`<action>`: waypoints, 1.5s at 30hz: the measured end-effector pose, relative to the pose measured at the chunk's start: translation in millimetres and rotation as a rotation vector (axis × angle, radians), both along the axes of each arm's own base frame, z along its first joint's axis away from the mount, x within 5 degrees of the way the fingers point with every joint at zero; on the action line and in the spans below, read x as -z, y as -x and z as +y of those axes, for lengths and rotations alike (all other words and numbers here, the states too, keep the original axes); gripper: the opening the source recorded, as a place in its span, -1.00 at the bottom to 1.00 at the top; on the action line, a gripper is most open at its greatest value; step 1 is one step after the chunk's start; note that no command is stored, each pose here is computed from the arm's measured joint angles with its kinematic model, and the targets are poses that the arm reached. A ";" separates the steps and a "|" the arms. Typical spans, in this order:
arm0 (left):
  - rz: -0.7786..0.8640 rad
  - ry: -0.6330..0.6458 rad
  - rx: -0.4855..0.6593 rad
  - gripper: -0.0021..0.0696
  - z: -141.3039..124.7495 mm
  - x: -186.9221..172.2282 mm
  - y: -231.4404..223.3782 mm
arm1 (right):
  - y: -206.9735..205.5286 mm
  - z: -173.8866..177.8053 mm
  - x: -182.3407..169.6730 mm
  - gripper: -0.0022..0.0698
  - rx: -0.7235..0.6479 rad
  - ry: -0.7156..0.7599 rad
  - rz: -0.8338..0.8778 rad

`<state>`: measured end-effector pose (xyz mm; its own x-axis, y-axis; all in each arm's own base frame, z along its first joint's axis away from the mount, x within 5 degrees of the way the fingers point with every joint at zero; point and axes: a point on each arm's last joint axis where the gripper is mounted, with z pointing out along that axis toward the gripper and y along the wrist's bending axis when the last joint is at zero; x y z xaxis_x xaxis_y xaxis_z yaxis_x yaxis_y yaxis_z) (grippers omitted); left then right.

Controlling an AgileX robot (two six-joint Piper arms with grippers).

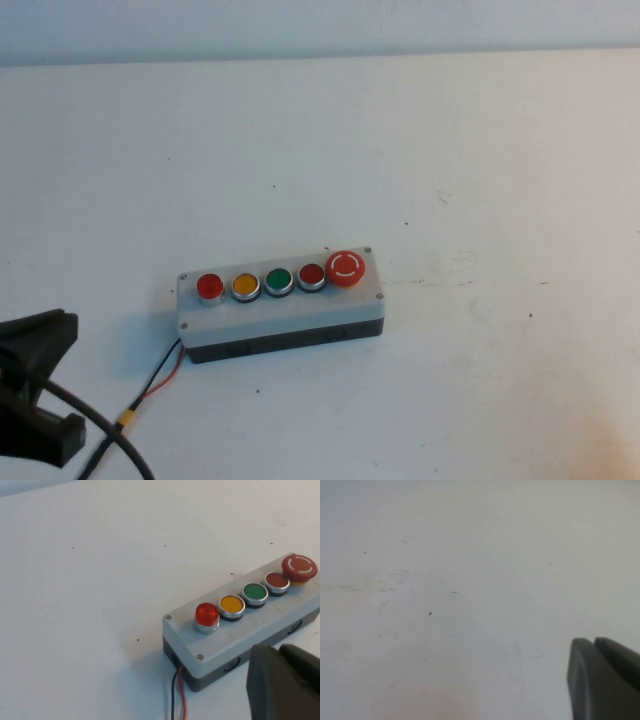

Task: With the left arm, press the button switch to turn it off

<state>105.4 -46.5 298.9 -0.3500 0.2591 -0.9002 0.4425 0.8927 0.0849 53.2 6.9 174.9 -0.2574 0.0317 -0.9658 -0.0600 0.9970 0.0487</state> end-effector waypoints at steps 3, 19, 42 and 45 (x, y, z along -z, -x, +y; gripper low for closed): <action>-0.043 0.011 -0.002 -0.95 0.5 1.7 0.2 | 0.0 0.0 0.0 -0.98 0.000 0.000 0.000; -0.634 0.210 -0.154 -0.95 29.6 68.1 41.0 | 0.0 0.0 0.0 -0.98 0.000 0.000 0.000; -0.114 0.062 -0.201 -0.95 34.0 128.4 54.7 | 0.0 0.0 0.0 -0.98 0.000 0.000 0.000; -0.114 0.062 -0.201 -0.95 34.0 128.4 54.7 | 0.0 0.0 0.0 -0.98 0.000 0.000 0.000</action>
